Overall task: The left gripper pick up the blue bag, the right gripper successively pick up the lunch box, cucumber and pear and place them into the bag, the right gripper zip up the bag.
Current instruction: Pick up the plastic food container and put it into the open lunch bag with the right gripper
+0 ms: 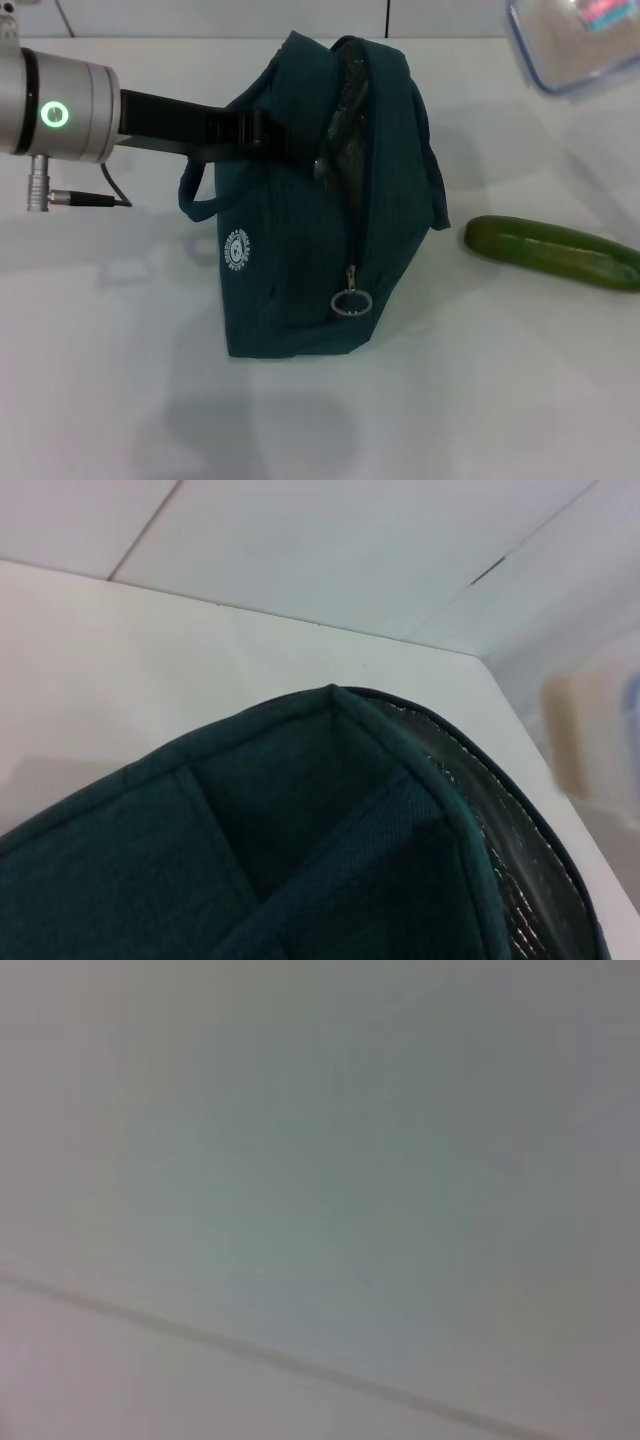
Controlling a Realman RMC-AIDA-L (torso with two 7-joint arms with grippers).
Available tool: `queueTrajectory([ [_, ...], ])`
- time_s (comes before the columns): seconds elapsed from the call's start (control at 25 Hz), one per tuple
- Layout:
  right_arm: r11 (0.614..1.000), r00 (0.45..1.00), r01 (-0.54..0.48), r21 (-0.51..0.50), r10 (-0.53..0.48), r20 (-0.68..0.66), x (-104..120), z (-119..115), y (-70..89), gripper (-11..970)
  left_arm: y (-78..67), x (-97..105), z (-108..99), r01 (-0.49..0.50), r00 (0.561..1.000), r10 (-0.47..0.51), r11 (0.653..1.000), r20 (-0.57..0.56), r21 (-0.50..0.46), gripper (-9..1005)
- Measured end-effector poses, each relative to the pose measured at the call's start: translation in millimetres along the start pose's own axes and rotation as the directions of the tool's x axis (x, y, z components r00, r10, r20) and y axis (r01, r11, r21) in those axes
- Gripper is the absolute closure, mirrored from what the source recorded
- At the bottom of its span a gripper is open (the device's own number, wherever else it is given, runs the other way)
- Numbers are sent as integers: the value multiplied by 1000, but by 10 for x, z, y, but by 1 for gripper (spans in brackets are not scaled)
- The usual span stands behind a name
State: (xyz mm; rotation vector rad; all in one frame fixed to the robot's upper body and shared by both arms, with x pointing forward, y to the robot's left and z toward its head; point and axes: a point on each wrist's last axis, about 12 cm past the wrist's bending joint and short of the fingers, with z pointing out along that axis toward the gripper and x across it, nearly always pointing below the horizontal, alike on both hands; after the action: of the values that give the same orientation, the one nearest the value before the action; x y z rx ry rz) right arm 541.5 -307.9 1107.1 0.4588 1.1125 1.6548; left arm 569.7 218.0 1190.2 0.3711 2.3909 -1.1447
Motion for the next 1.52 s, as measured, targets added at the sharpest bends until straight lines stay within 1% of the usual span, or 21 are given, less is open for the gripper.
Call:
queueTrajectory([
  [0.2,992,996,-32,-122,22,-82,115,398,87,867,-32,-3,13,-12,1000,12,1000,0,21,964],
  [0.32,984,991,-56,-172,34,-130,198,625,126,867,-44,2,29,-18,1000,18,999,-5,28,963],
  [0.44,978,983,-85,-193,50,-178,299,800,143,867,-62,2,54,-27,1000,28,999,-14,31,963],
  [0.6,980,967,-92,-177,46,-251,430,984,127,867,-83,-8,81,-41,999,41,999,-20,35,964],
  [0.72,987,955,-89,-132,47,-292,520,1030,72,867,-80,-12,97,-40,999,41,998,-13,46,964],
  [0.8,994,949,-75,-84,45,-312,558,1016,11,866,-78,-9,106,-39,999,40,998,-10,56,964],
  [0.96,999,946,-41,4,40,-321,569,926,-103,866,-65,-1,100,-38,999,38,997,-2,67,963],
  [1.04,999,948,-30,44,42,-315,559,845,-154,866,-54,-1,86,-34,999,34,997,8,68,963],
  [1.32,995,934,-9,103,45,-355,601,774,-224,866,-30,-15,30,-26,999,22,996,49,83,964],
  [1.52,992,913,9,124,42,-405,664,819,-251,861,-25,-7,27,-23,999,19,996,50,84,964],
])
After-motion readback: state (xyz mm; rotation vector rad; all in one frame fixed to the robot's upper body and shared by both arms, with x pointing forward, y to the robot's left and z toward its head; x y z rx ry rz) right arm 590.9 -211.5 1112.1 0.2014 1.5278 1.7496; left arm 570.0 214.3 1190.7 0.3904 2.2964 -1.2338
